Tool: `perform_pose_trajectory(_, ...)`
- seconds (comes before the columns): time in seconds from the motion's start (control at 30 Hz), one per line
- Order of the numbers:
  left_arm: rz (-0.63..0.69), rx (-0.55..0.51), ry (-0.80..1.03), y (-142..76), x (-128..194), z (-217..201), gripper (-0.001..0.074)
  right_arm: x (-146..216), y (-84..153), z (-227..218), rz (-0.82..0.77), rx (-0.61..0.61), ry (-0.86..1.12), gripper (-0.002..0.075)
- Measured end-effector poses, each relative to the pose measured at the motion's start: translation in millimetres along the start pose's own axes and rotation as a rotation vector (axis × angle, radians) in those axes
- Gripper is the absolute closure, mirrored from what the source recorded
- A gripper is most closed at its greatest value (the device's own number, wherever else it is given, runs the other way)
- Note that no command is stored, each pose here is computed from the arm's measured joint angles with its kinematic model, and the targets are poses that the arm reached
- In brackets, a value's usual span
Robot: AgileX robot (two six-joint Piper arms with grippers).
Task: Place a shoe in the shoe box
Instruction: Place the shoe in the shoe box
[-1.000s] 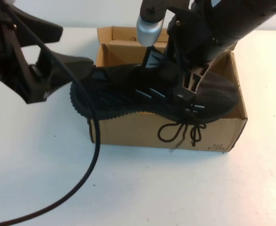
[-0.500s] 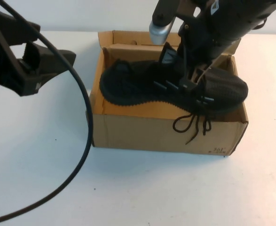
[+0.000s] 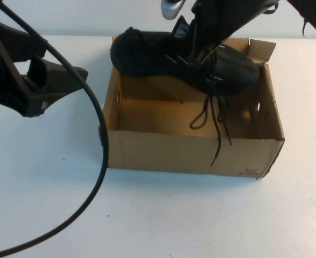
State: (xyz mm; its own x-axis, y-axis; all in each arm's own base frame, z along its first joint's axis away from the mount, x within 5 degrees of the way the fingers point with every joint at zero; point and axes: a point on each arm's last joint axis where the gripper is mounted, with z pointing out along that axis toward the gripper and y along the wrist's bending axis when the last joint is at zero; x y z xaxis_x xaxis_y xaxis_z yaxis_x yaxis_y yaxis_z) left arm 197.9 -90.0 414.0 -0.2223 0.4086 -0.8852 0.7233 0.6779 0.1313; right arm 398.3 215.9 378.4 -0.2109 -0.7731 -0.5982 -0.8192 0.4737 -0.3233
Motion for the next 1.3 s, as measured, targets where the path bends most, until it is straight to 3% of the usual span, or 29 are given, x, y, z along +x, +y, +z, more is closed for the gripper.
perform_pose_trajectory(0.23, -0.041, 0.031, 0.062, 7, 8, 20, 0.0178, -15, -15, -14, 0.012, 0.073, -0.114, 0.0708)
perform_pose_trajectory(0.43, -0.076, 0.053, 0.102, 12, 14, 36, 0.0178, -15, -12, -17, -0.01, 0.045, -0.098, 0.0708)
perform_pose_trajectory(0.83, -0.085, 0.06, 0.113, 13, 15, 39, 0.018, 12, -16, 37, -0.094, -0.097, -0.008, 0.0708)
perform_pose_trajectory(1.3, -0.085, 0.072, 0.122, 12, 16, 39, 0.018, 36, -22, 84, -0.063, -0.143, 0.043, 0.0709)
